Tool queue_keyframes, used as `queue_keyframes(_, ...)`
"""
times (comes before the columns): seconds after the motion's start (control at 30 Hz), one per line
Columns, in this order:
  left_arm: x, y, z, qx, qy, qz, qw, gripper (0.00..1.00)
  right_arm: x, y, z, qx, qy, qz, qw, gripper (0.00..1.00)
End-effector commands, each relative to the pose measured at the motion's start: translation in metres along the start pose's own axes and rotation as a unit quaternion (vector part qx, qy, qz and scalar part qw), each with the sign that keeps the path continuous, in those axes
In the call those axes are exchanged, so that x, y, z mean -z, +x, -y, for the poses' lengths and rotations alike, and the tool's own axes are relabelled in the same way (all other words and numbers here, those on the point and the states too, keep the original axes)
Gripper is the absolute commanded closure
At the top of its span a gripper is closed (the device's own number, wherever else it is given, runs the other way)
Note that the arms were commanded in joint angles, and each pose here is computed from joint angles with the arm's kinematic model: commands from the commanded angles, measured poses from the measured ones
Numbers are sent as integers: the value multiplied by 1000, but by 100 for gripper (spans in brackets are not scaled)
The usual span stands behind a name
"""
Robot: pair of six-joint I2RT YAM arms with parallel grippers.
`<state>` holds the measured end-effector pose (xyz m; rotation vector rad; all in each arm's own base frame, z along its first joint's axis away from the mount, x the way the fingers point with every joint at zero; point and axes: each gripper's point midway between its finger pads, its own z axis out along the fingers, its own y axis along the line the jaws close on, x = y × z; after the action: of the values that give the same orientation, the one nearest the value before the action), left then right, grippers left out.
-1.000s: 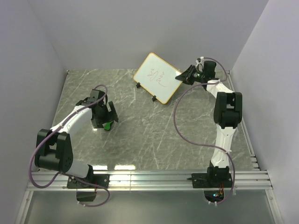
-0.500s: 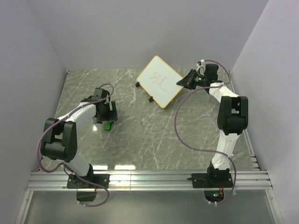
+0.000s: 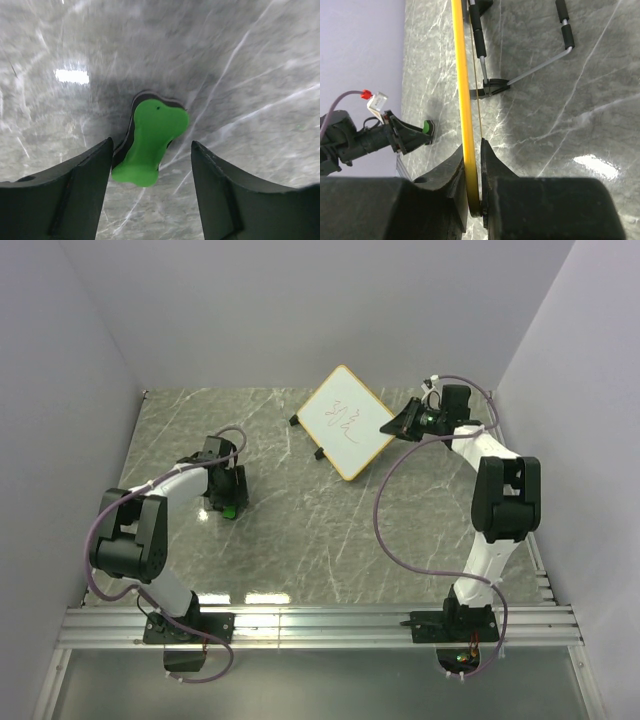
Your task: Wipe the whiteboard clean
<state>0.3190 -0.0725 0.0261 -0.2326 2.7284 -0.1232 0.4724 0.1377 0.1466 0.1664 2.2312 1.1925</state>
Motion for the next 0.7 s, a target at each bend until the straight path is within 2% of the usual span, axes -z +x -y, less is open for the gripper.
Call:
queue_keyframes(0.0, 2, -1, 4, 0, 7, 11, 1000, 32, 12, 8, 1, -15, 26, -3, 1000, 86)
queue_keyframes(0.13, -1, -2, 4, 0, 7, 10, 1000, 39, 13, 8, -1, -14, 26, -3, 1000, 86)
queue_keyframes(0.17, -1, -2, 4, -1, 7, 9, 1000, 47, 13, 7, 0, -12, 27, -2, 1000, 86)
queue_keyframes(0.27, -2, -6, 5, -1, 6, 9, 1000, 53, 14, 7, -2, -10, 27, -3, 1000, 86)
queue_keyframes(0.43, 2, -11, 5, 1, 5, 19, 1000, 54, 16, 8, -2, -8, 27, -7, 1000, 86)
queue_keyframes(0.47, 2, -11, 5, 1, 3, 18, 1000, 57, 16, 8, -3, -5, 26, -7, 1000, 86)
queue_keyframes(0.53, 1, -9, 6, 0, 5, 13, 1000, 64, 17, 10, -3, -5, 27, -9, 1000, 87)
queue_keyframes(0.57, 0, -9, 6, -1, 7, 12, 1000, 71, 17, 10, -3, -5, 27, -9, 1000, 86)
queue_keyframes(0.63, -1, -7, 7, -4, 8, 6, 1000, 81, 17, 12, -2, -8, 28, -10, 1000, 86)
queue_keyframes(0.67, -1, -7, 7, -5, 8, 6, 1000, 89, 18, 11, -4, -6, 27, -9, 1000, 87)
